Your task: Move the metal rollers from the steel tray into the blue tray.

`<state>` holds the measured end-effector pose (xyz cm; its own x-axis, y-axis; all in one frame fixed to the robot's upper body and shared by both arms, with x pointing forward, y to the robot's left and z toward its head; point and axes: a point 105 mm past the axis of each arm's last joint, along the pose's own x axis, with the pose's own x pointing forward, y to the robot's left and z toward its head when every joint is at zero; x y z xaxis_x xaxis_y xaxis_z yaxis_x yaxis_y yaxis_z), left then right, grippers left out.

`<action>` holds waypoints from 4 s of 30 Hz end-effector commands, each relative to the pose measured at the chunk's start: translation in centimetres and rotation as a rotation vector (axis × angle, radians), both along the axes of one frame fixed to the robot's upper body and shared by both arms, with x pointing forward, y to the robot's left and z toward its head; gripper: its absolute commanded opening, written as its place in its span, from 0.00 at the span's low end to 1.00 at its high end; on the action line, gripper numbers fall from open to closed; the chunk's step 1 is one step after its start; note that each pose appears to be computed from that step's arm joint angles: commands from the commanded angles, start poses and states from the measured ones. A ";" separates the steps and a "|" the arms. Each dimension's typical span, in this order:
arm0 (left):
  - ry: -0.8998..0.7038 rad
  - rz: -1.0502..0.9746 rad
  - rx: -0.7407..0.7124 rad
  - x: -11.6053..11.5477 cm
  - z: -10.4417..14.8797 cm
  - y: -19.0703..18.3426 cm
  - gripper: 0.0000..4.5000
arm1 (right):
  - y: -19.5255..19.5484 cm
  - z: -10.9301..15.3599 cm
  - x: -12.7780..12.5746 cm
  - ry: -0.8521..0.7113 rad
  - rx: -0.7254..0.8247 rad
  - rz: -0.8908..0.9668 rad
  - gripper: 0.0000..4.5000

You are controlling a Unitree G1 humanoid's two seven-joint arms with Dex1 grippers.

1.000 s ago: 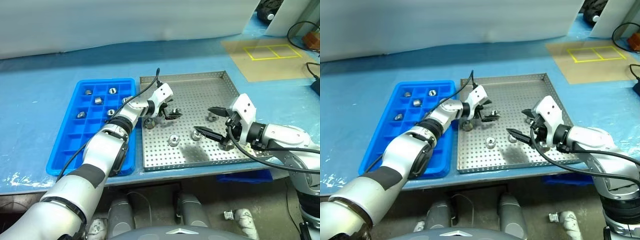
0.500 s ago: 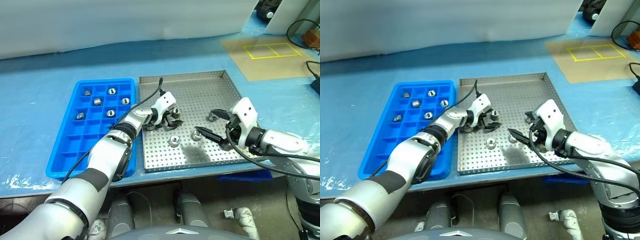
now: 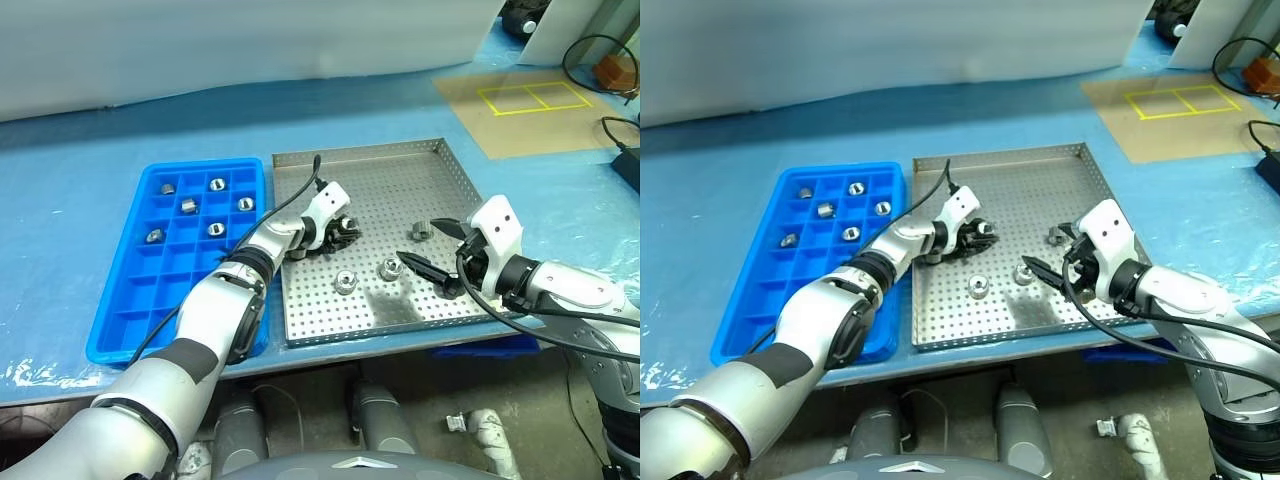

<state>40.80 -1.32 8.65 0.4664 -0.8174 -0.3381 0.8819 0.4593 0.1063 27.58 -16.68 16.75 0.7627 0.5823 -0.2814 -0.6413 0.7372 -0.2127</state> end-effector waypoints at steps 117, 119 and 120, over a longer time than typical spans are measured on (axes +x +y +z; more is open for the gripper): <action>0.009 -0.696 0.010 -8.0 -0.5 2.9 1.00 | 2.6 -0.1 1.8 -0.044 0.008 0.100 1.00; 0.006 -0.689 0.038 -8.0 -1.1 2.8 1.00 | 2.6 -0.1 1.9 -0.043 0.009 0.097 1.00; 0.010 -0.685 0.051 -8.0 -1.3 2.9 1.00 | 2.6 -0.1 1.9 -0.043 0.011 0.094 1.00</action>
<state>33.36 1.66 8.81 -0.1441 -0.9198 -0.3650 0.9689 -0.2061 0.1368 29.42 -14.24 15.58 0.7097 0.6488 -0.2745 -0.7020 0.6837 -0.1992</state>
